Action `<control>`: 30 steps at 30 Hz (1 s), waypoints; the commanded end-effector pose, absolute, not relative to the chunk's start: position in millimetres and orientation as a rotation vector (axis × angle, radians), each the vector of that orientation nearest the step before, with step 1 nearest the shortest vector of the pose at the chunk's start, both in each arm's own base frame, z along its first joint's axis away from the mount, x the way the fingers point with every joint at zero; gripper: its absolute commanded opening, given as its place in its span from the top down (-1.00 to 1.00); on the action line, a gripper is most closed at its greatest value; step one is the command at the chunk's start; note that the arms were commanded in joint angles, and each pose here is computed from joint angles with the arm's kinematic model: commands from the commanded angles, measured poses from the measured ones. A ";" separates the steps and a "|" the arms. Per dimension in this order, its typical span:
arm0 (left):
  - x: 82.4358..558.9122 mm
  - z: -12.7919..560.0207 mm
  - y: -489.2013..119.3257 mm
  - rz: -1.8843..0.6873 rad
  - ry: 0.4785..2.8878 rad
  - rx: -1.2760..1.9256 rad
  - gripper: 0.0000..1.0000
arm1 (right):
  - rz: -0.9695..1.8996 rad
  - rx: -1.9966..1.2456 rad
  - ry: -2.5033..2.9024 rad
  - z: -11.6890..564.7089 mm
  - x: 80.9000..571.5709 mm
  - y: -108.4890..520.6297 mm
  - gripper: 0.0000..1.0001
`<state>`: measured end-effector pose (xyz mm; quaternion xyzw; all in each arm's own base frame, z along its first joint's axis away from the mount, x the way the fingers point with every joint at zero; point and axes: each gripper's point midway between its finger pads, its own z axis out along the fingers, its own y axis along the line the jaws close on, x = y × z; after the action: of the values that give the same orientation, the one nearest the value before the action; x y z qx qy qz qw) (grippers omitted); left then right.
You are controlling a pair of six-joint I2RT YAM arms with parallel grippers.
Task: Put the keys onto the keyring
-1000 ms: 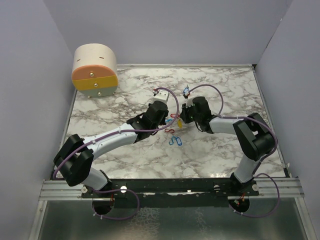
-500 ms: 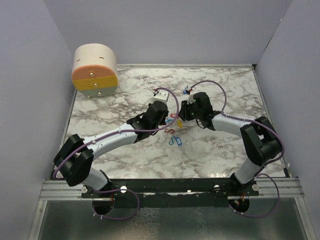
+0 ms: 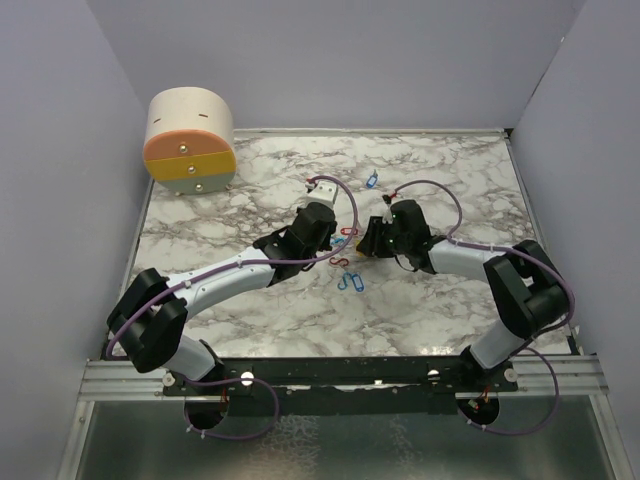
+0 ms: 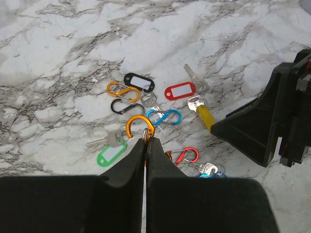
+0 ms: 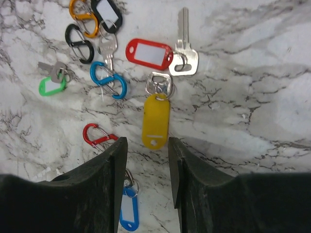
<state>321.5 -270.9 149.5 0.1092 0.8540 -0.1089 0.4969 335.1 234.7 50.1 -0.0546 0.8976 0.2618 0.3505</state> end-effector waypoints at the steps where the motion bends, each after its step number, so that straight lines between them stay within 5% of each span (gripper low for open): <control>1: 320.5 157.5 -267.4 -0.274 2.044 0.253 1.00 | 0.803 -0.055 2.327 43.2 328.5 248.2 0.20; 15: 320.6 157.7 -265.7 -0.264 2.040 0.256 1.00 | 0.830 0.016 2.332 27.0 334.1 249.0 0.20; 30: 321.9 156.1 -266.8 -0.261 2.041 0.260 1.00 | 0.536 -0.131 2.237 51.7 349.1 216.4 0.18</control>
<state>320.3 -269.1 148.0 0.1114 0.8544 -0.1068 0.4962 340.8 231.4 37.9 -0.0330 0.8928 0.2594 0.3668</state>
